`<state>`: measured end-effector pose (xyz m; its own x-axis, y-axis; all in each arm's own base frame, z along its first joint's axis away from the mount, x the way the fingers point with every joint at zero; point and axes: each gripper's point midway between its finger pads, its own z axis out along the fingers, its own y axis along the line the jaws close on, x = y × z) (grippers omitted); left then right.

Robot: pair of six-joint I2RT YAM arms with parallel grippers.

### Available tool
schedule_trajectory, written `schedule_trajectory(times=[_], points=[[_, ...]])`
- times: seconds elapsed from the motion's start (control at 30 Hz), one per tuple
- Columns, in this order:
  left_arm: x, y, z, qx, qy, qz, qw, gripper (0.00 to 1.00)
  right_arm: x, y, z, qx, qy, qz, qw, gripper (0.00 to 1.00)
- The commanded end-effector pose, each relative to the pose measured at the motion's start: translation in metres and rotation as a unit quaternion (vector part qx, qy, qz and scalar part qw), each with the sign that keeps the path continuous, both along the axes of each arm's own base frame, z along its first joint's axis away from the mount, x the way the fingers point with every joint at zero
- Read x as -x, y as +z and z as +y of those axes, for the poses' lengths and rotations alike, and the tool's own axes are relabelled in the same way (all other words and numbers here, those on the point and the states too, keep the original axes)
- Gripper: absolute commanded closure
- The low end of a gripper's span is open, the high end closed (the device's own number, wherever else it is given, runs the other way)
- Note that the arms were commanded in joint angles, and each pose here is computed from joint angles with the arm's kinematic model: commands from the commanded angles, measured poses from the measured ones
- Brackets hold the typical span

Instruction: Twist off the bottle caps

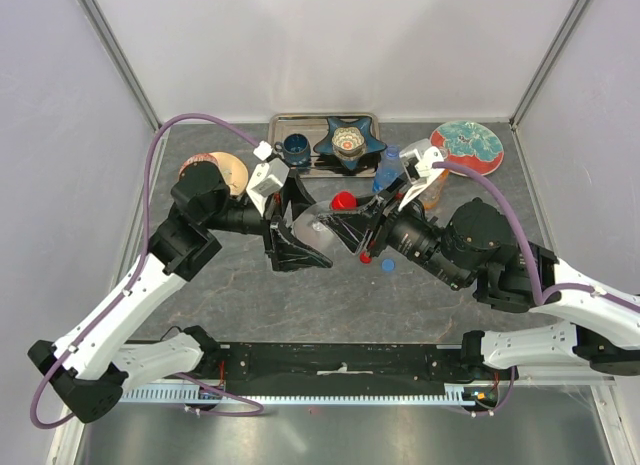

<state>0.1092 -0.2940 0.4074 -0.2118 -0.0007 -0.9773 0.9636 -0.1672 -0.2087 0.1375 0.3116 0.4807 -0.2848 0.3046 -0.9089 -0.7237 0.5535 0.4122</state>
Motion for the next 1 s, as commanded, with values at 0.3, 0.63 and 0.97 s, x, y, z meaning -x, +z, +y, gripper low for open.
schedule_trajectory(times=[0.3,0.63,0.97], points=[[-0.008,-0.003,-0.001,-0.002,0.026,-0.015,1.000,0.51,0.005,0.035,-0.005,-0.063,0.009,-0.012,0.998,1.00],[-0.048,-0.002,-0.003,0.004,0.142,-0.031,0.989,0.51,0.010,0.083,-0.037,-0.105,0.002,-0.042,0.994,0.18],[-0.116,-0.021,-0.008,-0.016,0.369,-0.073,0.926,0.54,-0.045,0.061,-0.059,-0.051,-0.189,-0.003,0.981,0.23]])
